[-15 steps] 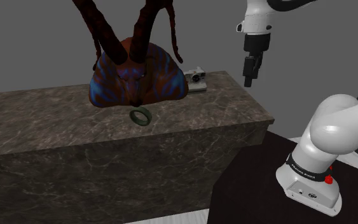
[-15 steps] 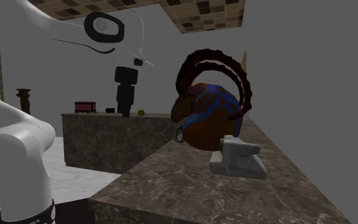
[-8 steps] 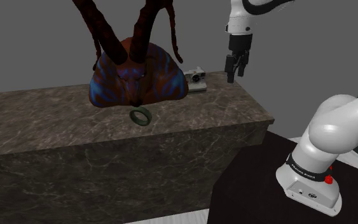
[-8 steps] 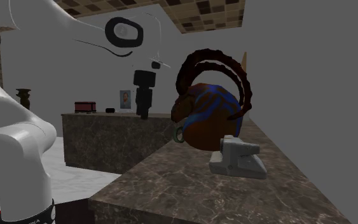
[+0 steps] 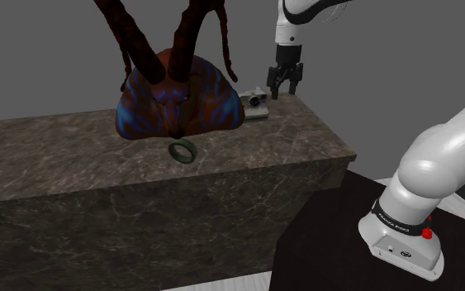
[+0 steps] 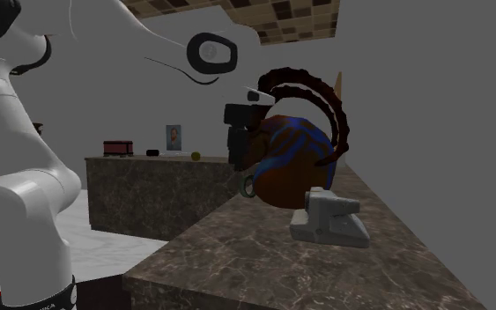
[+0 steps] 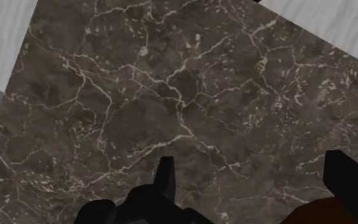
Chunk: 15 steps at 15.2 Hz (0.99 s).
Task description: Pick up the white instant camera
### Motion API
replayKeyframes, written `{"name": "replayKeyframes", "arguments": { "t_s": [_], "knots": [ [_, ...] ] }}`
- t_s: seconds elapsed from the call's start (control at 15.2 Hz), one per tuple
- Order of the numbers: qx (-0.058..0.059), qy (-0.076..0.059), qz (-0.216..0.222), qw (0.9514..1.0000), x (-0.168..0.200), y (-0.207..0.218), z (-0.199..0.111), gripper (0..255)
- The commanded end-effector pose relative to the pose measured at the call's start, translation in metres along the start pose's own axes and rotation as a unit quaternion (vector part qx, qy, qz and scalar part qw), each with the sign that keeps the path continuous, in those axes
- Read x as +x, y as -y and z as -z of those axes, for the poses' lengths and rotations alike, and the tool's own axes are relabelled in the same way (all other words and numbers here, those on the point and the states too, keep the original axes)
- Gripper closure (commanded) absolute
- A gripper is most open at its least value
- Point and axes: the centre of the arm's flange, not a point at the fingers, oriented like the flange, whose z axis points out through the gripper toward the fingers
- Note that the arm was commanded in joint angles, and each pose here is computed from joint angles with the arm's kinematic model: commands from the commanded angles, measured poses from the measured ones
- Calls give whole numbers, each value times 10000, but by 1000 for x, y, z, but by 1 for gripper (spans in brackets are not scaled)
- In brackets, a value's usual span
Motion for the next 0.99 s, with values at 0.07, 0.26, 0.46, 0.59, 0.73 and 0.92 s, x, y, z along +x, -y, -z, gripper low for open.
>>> {"name": "replayKeyframes", "arguments": {
  "t_s": [0.07,0.26,0.46,0.59,0.73,0.92],
  "knots": [
    [51,-80,-345,9994,38,-13,-2,0],
    [103,-156,-678,9975,72,-28,-3,0],
    [156,-232,-1011,9945,106,-46,-4,0],
    [191,-283,-1232,9918,127,-59,-5,0],
    [225,-333,-1453,9886,148,-72,-5,0],
    [277,-409,-1782,9828,179,-95,-5,0]
  ]
}}
